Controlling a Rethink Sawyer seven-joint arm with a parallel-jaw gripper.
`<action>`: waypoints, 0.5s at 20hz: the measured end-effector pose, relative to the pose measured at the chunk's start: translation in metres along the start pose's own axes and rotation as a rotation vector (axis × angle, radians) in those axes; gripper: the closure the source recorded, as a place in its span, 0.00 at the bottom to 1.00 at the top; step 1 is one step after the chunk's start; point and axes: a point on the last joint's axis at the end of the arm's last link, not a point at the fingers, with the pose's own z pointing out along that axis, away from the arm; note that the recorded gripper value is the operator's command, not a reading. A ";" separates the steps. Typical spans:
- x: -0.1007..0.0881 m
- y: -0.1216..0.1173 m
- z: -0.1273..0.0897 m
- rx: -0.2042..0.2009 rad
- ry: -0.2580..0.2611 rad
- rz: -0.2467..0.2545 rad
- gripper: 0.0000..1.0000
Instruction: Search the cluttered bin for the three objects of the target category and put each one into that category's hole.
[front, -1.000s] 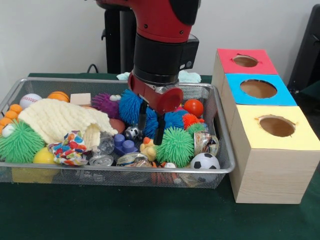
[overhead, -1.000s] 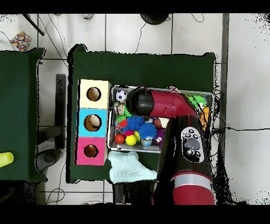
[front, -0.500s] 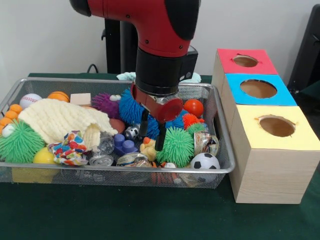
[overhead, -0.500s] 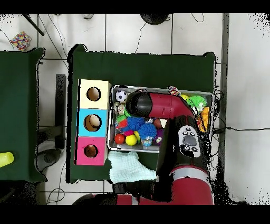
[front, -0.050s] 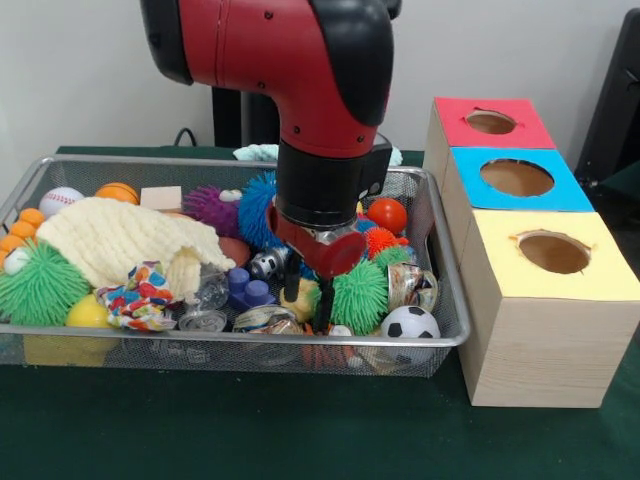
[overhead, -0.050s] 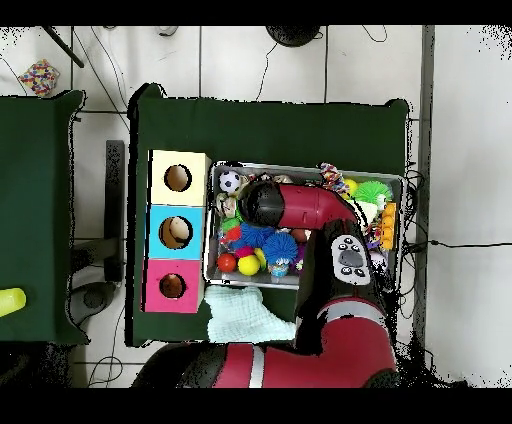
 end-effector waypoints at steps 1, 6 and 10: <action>0.001 0.000 0.001 0.001 0.001 0.000 0.00; 0.009 -0.005 0.012 0.015 0.015 -0.005 0.00; 0.011 -0.005 0.012 0.019 0.013 -0.011 0.00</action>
